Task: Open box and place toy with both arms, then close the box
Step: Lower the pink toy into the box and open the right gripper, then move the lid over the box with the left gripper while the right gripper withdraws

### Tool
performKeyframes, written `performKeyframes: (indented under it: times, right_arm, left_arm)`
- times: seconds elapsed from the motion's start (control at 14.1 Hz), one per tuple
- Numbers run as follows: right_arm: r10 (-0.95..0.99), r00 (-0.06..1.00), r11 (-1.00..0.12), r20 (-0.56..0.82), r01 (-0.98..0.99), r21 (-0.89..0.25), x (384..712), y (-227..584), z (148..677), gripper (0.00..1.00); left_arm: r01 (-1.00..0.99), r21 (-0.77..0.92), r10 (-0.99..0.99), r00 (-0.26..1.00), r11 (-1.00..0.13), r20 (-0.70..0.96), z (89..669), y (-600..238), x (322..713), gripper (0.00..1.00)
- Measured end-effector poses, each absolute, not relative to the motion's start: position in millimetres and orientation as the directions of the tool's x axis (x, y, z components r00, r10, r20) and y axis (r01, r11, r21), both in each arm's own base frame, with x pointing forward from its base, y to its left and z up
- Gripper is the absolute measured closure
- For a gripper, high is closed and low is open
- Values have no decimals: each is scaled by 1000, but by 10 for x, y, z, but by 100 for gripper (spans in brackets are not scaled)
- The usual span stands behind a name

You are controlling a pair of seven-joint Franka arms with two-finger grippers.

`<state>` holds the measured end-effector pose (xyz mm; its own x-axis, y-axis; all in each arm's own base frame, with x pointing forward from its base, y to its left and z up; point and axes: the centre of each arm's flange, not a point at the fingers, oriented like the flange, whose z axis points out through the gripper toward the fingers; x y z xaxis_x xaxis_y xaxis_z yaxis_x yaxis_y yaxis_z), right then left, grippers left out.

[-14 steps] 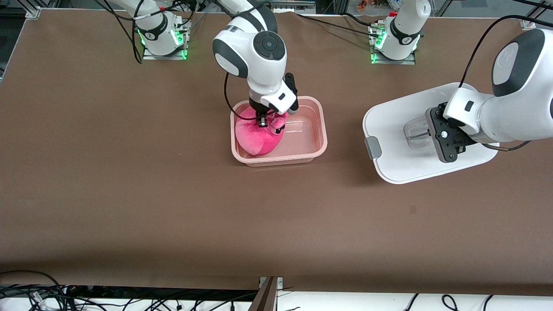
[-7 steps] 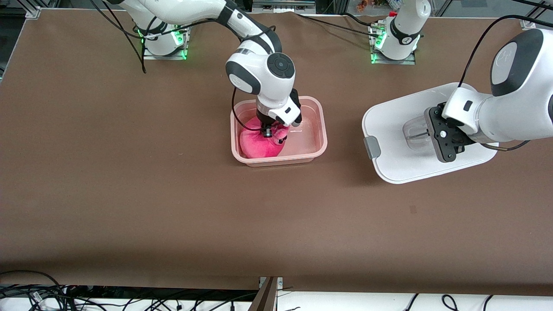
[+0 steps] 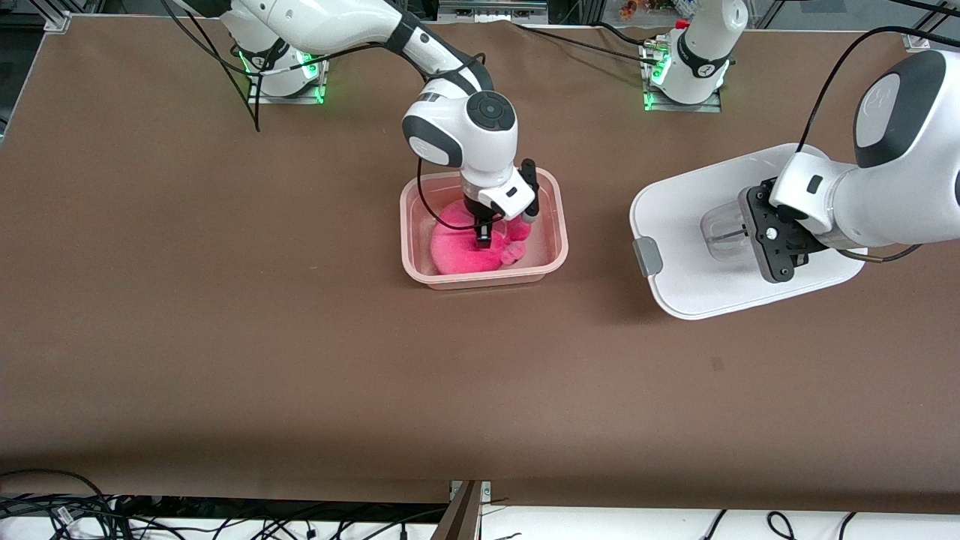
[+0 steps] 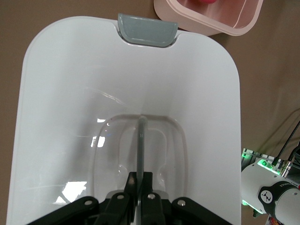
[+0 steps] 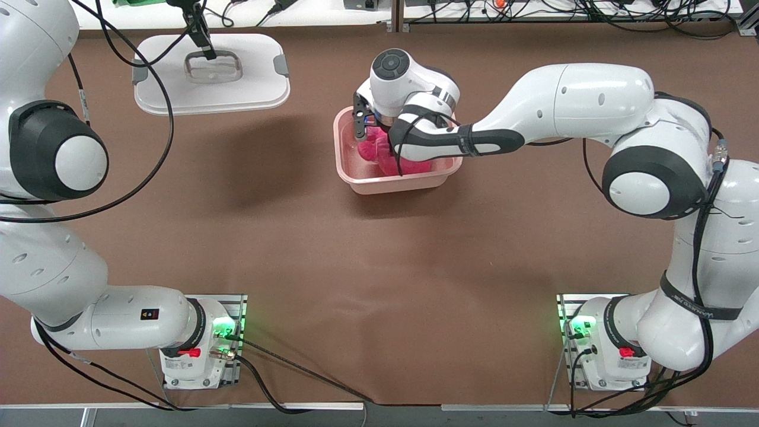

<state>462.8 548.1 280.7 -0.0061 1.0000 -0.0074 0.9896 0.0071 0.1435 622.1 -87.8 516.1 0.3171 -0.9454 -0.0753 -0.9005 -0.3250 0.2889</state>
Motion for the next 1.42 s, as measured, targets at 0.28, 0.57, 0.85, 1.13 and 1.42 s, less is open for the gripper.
performKeyframes:
  times: [0.28,0.57,0.85,1.13,1.42]
  right_arm:
    - [1000,17,-19,10,988,153,4653,5497,2817,0]
    - [998,62,-66,30,983,170,4818,5414,3119,0]
    - [982,181,-186,47,974,127,4968,5116,3844,0]
    - [919,385,-392,85,915,97,5495,4170,4686,0]
    - [801,578,-591,156,805,49,6009,3043,5194,0]
  left_arm:
    - [-905,288,-950,305,-312,-71,5176,-955,6211,93]
    - [-907,288,-951,300,-307,-70,5179,-983,6206,93]
    - [-921,290,-965,257,-261,-53,5208,-1189,6167,93]
    - [-921,330,-973,228,-206,29,5193,-1515,6109,93]
    - [-947,279,-973,198,-160,115,5102,-2224,6111,93]
